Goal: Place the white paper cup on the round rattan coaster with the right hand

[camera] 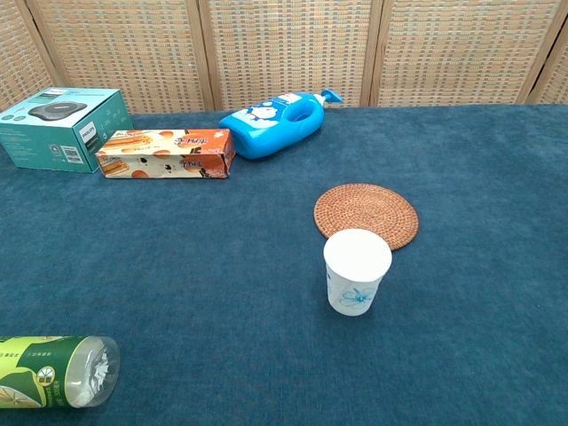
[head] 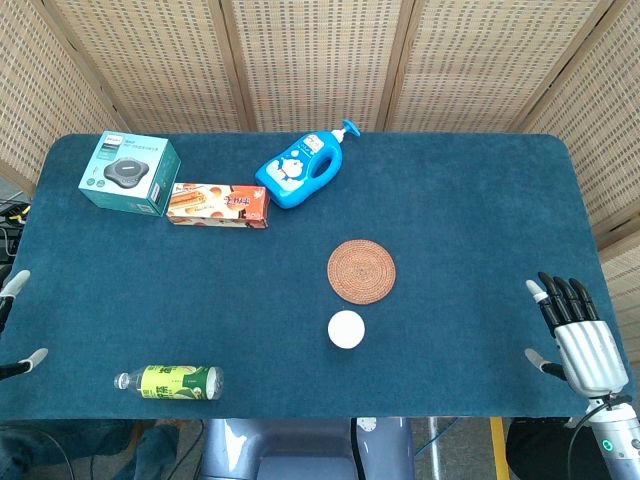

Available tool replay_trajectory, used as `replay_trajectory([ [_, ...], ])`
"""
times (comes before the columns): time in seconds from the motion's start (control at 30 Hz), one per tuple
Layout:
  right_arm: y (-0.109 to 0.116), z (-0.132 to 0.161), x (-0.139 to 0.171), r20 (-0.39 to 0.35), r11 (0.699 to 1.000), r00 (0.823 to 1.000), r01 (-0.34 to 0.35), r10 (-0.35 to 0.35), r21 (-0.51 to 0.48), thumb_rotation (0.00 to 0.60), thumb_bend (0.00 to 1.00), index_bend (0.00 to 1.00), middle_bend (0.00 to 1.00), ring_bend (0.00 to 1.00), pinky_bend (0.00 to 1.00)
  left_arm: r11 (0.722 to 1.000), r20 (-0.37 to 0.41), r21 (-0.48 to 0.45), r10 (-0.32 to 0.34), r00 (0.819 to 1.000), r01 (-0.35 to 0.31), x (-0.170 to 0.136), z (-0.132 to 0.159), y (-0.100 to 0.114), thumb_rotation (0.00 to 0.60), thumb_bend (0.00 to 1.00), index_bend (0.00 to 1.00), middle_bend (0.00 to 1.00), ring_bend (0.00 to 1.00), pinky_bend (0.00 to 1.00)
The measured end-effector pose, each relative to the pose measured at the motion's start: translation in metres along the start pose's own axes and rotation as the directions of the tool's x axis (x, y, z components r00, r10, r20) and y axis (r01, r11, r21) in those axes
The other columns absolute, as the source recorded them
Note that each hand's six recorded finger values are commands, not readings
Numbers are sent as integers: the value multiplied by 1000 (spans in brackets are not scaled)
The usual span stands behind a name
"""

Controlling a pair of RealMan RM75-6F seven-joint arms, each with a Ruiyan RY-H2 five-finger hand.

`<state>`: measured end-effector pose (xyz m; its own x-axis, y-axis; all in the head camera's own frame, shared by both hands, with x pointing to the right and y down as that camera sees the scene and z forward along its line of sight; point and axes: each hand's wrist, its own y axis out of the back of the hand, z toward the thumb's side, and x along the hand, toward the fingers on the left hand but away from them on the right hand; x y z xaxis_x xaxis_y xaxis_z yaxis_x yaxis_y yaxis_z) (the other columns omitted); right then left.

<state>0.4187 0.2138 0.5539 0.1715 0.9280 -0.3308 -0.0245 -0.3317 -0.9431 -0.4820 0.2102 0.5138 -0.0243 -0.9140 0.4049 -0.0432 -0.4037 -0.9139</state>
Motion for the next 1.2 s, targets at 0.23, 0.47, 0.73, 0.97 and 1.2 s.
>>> replay_trajectory([
  [0.23, -1, -2, 1, 20, 1000, 1000, -1, 0, 17, 600, 0, 0, 0, 0, 0, 1000, 5, 9, -4, 1000, 4, 1, 2, -1, 600, 0, 0, 0, 0, 0],
  [0.47, -8, 9, -6, -16, 998, 999, -50, 49, -47, 600, 0, 0, 0, 0, 0, 1000, 7, 14, -11, 1000, 11, 2, 4, -4, 600, 0, 0, 0, 0, 0],
  [0.73, -29, 57, -45, -244, 949, 947, -257, 209, -184, 600, 0, 0, 0, 0, 0, 999, -3, 28, -23, 1000, 23, 10, 5, -7, 600, 0, 0, 0, 0, 0],
  [0.97, -49, 106, -82, -399, 902, 851, -417, 342, -115, 600, 0, 0, 0, 0, 0, 998, -18, 41, -54, 998, 54, 18, 5, -15, 600, 0, 0, 0, 0, 0],
  [1.2, -72, 158, -104, -471, 860, 772, -507, 426, -53, 600, 0, 1, 0, 0, 0, 995, -30, 51, -80, 996, 81, 26, 4, -23, 600, 0, 0, 0, 0, 0],
])
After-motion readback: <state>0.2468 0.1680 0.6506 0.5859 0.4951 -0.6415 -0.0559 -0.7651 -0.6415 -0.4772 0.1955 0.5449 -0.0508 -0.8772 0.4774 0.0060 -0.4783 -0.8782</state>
